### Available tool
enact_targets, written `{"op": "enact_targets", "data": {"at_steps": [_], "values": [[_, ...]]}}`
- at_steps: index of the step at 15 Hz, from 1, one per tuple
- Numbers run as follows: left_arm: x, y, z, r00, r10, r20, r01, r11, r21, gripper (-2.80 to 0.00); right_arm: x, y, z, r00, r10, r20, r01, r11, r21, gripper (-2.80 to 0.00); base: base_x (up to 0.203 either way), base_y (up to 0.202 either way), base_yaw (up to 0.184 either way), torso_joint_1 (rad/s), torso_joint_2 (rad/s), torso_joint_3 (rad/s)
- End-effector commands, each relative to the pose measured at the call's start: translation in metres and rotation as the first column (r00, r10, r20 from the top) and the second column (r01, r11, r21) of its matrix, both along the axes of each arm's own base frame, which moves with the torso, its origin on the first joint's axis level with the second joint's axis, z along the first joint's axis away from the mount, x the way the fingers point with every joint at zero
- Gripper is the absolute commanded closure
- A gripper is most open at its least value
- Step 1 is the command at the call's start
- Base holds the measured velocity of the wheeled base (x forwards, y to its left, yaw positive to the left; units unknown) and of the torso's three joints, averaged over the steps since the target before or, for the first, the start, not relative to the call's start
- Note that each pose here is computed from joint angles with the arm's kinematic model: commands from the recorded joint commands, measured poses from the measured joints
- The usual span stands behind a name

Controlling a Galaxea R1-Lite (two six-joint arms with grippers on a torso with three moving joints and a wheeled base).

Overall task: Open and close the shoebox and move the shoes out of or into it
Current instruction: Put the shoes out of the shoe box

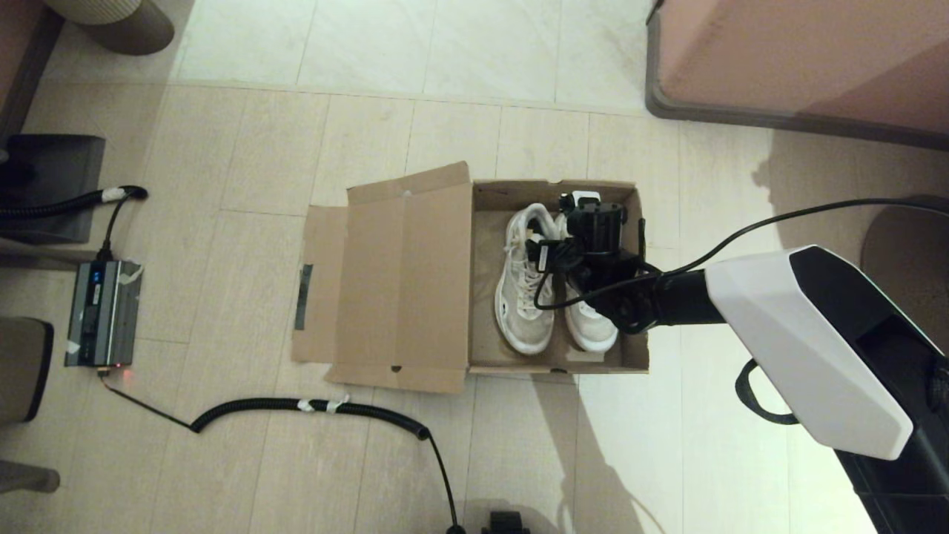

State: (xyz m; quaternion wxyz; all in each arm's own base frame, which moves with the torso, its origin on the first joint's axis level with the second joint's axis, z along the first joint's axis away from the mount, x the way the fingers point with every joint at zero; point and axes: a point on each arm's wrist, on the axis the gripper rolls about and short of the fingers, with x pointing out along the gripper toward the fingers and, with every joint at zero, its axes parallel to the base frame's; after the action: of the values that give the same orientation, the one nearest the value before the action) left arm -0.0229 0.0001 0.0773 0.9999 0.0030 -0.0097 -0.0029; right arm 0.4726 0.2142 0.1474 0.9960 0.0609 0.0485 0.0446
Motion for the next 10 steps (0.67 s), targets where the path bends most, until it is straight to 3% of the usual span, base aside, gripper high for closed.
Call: {"op": "enact_targets", "data": {"at_steps": [1, 9, 10], "values": [[0.001, 0.000, -0.002, 1.000, 0.000, -0.007, 0.000, 1.000, 0.000, 0.00, 0.006, 0.002, -0.007, 0.999, -0.004, 0.042, 0.004, 1.000, 0.014, -2.80, 0.000, 0.000, 0.000, 0.000, 0.00, 0.000], [0.001, 0.000, -0.002, 1.000, 0.000, -0.007, 0.000, 1.000, 0.000, 0.00, 0.014, 0.006, -0.018, 0.998, -0.001, 0.069, 0.003, 1.000, -0.020, -2.80, 0.000, 0.000, 0.000, 0.000, 0.00, 0.000], [0.001, 0.000, -0.002, 1.000, 0.000, -0.007, 0.000, 1.000, 0.000, 0.00, 0.015, 0.006, -0.020, 0.998, -0.001, 0.065, 0.003, 1.000, -0.021, 0.00, 0.000, 0.000, 0.000, 0.000, 0.00, 0.000]]}}
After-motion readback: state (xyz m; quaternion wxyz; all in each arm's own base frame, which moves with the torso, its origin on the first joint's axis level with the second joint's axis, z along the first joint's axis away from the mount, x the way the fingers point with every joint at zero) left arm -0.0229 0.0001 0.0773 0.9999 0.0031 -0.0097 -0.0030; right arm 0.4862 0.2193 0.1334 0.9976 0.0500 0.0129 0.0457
